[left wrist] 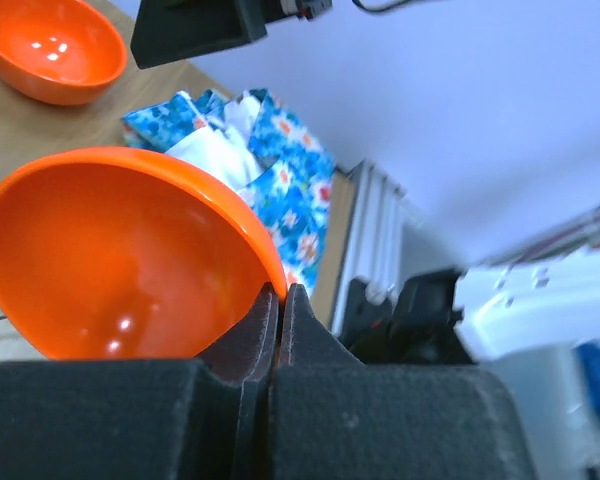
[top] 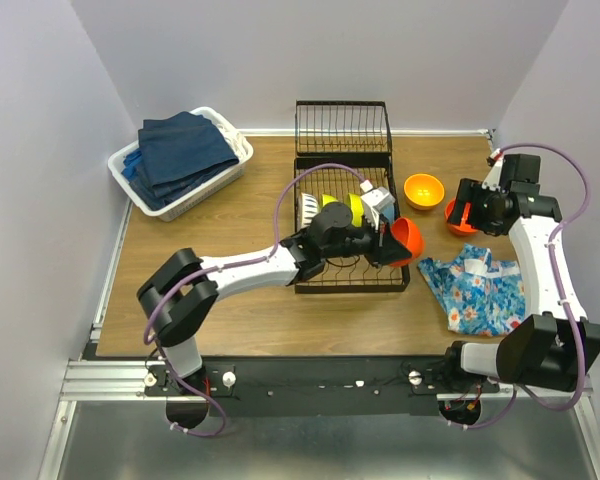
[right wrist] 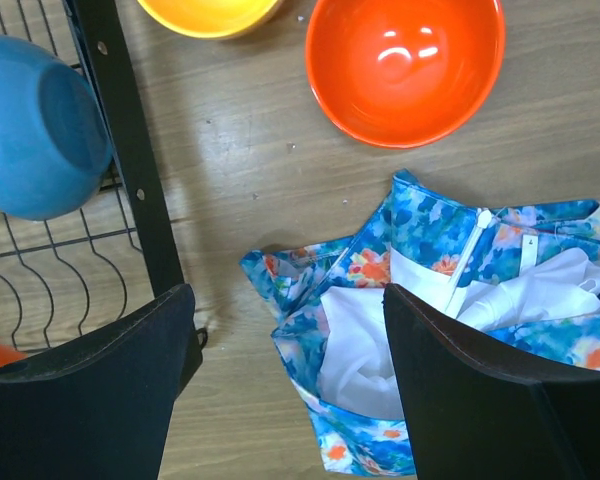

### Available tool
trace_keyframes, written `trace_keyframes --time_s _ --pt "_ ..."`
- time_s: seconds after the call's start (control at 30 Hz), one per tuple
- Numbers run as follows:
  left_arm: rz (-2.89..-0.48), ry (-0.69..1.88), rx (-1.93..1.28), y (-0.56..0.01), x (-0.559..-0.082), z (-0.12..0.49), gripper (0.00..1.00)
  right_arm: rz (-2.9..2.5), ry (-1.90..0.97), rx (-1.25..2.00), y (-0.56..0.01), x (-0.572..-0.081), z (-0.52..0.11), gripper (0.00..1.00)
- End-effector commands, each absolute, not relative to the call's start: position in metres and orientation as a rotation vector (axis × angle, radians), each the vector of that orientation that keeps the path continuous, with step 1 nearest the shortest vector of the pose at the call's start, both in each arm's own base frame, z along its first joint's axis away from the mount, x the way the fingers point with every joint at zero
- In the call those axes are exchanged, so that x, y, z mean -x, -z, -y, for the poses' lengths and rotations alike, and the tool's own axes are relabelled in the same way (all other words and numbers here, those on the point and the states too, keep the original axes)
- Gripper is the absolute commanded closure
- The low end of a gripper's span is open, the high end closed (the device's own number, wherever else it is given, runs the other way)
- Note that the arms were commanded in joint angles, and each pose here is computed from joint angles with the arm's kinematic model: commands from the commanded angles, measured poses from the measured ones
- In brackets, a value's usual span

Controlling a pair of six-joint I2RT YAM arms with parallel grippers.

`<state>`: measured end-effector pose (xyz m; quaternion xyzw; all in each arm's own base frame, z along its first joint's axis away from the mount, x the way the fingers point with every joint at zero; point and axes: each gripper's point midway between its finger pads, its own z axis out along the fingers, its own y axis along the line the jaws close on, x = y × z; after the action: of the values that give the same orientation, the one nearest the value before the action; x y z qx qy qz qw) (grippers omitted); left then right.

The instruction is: Load the bowls into the dish rack

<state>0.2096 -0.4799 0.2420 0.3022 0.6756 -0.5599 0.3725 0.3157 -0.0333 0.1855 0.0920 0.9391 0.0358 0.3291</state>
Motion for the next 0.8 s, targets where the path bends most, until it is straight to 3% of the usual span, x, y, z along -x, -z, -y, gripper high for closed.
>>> trace_keyframes --time_s 0.0,0.23,0.77 --pt "-1.616 1.673 -0.445 -0.284 -0.223 0.494 1.00 -2.499 -0.054 -0.266 -0.176 -0.312 0.041 0.16" --pt "-1.782 1.683 -0.222 -0.242 -0.243 0.496 1.00 -2.512 -0.027 -0.260 -0.168 -0.307 0.044 0.16" --pt "-1.619 1.984 -0.280 -0.235 -0.240 0.489 1.00 -2.537 0.000 -0.248 -0.162 -0.312 0.049 0.16"
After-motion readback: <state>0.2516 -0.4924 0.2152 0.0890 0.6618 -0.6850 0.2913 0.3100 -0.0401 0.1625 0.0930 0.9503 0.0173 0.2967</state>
